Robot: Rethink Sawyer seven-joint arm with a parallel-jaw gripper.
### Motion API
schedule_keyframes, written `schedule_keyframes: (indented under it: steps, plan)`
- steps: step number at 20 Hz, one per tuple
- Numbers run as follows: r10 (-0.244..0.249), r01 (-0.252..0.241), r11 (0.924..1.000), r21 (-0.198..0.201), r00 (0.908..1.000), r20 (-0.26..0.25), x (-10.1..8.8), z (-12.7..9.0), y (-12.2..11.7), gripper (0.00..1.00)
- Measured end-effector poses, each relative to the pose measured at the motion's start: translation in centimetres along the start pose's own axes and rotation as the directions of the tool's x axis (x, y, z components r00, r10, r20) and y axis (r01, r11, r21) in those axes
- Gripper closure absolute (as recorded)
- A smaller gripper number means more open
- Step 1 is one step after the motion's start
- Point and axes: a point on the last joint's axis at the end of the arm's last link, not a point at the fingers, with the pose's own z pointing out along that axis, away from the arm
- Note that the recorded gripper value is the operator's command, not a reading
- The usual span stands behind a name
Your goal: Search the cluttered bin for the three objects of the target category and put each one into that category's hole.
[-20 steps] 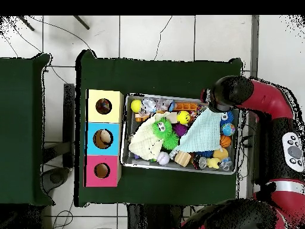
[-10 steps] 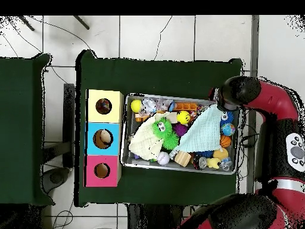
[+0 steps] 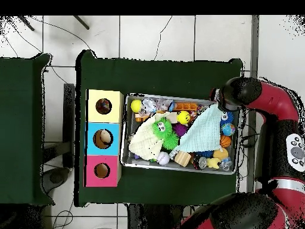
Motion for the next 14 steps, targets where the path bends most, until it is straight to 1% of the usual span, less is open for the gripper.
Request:
schedule_keyframes:
  steps: [4, 8, 11, 13, 14]
  plan:
    - [0.000, 0.000, 1.0000, 0.003, 1.0000, -0.001, -0.1, -0.8, -0.1, 0.00]
    - [0.003, -0.003, 1.0000, 0.002, 0.9999, -0.012, -0.2, -2.3, -0.3, 0.00]
    - [0.009, -0.009, 1.0000, -0.002, 0.9996, -0.028, -0.3, -4.3, -0.4, 0.00]
    - [0.010, -0.010, 0.9999, -0.003, 0.9994, -0.033, -0.4, -5.0, -0.5, 0.00]
    - [0.012, -0.012, 0.9999, -0.004, 0.9993, -0.036, -0.5, -6.1, -0.5, 0.00]
